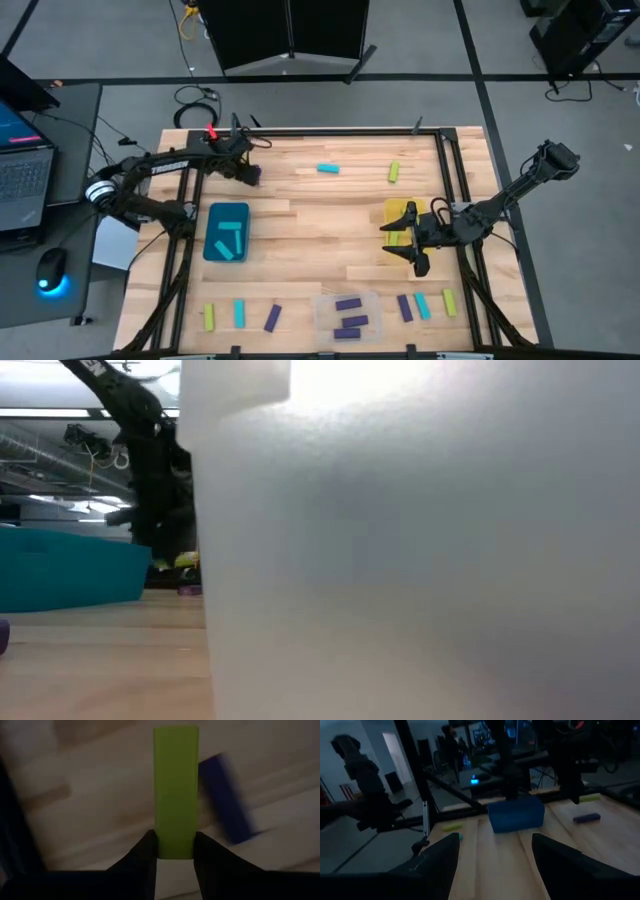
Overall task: Sort blocks
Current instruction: Put the green block into the yellow bin
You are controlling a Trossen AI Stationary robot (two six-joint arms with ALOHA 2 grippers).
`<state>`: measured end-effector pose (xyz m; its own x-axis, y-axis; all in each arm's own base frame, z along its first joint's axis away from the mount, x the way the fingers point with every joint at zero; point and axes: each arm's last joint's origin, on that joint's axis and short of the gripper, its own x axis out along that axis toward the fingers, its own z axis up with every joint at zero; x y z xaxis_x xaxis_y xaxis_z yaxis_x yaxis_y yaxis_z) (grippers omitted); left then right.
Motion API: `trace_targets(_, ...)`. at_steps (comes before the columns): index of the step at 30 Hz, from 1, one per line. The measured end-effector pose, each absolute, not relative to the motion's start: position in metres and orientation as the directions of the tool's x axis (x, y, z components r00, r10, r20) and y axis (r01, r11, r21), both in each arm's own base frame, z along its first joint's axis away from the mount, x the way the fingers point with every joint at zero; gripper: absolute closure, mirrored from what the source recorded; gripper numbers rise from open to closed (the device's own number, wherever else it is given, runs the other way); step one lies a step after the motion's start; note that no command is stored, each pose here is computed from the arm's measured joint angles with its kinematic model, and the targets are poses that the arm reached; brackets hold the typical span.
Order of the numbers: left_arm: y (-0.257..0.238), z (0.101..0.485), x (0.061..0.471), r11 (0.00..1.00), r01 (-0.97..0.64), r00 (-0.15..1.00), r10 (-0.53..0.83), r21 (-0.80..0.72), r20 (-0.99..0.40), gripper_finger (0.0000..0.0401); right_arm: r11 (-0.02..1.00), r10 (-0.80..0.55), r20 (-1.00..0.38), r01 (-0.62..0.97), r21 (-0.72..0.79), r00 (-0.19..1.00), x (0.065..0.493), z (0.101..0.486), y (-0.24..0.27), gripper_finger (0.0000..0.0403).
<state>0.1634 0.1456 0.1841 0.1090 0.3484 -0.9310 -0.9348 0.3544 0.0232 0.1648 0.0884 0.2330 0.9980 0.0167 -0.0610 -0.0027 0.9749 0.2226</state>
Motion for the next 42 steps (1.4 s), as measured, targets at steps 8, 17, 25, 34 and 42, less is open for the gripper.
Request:
trace_targets(8,0.124,0.235,0.212,0.538,-0.831,0.421,0.446,-0.14,-0.79,0.03,0.988,0.013,0.09,-0.026,0.152,0.996,0.163,0.262,0.086,0.0142)
trace_targets(17,0.066,0.262,0.302,0.763,-0.548,0.785,0.328,-0.343,-0.525,0.03,1.0,-0.013,0.299,0.009,0.015,0.954,0.152,0.337,0.08,0.0142)
trace_targets(25,0.028,0.244,0.407,0.853,-0.366,0.883,0.192,-0.373,-0.427,0.03,0.998,-0.038,0.388,0.052,-0.028,0.921,0.145,0.376,0.075,0.0143)
trace_targets(34,0.014,0.225,0.51,0.906,-0.175,0.918,0.009,-0.385,-0.396,0.03,0.999,-0.034,0.384,0.046,-0.021,0.923,0.145,0.379,0.076,0.0143)
trace_targets(42,0.011,0.203,0.543,0.904,-0.165,0.882,-0.045,-0.396,-0.469,0.0285,0.999,-0.03,0.372,0.038,-0.015,0.928,0.146,0.377,0.076,0.0143)
